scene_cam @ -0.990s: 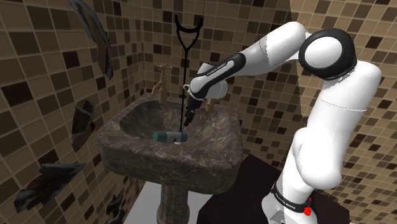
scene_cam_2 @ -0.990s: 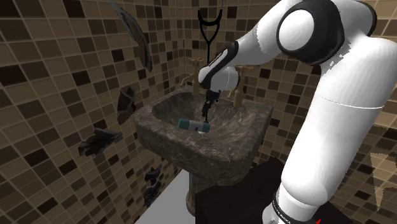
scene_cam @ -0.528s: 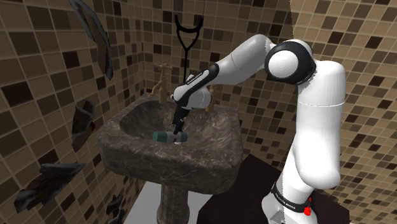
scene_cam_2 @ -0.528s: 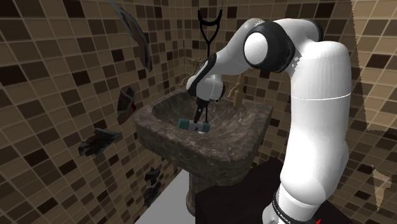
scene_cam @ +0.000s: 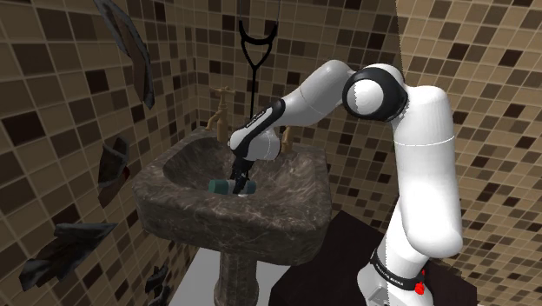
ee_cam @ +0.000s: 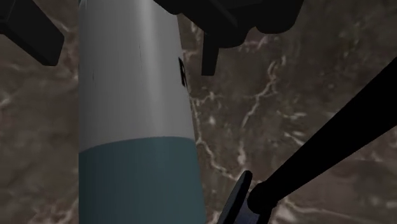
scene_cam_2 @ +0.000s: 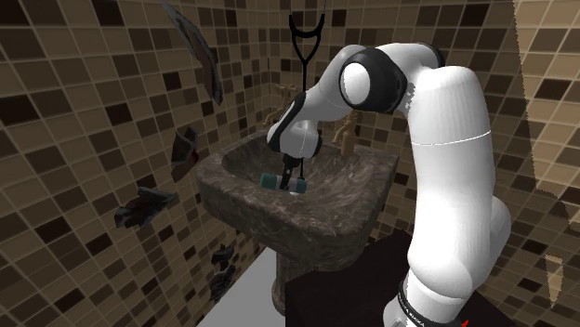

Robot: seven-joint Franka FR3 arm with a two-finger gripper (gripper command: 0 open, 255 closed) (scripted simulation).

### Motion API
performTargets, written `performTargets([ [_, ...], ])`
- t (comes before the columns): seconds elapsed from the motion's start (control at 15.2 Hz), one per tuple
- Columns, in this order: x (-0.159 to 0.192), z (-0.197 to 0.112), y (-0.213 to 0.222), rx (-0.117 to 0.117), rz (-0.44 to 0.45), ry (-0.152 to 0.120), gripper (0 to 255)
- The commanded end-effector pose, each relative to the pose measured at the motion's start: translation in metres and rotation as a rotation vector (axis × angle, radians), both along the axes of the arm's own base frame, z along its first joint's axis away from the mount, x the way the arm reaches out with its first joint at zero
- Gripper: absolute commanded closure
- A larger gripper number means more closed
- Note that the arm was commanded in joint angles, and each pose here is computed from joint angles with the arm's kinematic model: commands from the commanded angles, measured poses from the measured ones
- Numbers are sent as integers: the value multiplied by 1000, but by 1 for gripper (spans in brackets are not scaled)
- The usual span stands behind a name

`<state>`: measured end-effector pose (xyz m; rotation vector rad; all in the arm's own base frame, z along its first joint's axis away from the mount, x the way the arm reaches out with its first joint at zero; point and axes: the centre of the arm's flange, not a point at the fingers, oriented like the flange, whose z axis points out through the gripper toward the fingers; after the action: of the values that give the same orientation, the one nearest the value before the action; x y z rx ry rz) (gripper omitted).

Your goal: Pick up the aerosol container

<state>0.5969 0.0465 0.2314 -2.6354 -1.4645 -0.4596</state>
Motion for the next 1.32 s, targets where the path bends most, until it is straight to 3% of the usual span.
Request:
performTargets([
  [0.0, 0, -7, 0, 0, 0, 0, 0],
  [0.07, 0, -7, 0, 0, 0, 0, 0],
  [0.13, 0, -8, 0, 0, 0, 0, 255],
  [0.73, 0, -7, 0, 0, 0, 0, 255],
  [1.25, 0, 35, 0, 0, 0, 0, 255],
])
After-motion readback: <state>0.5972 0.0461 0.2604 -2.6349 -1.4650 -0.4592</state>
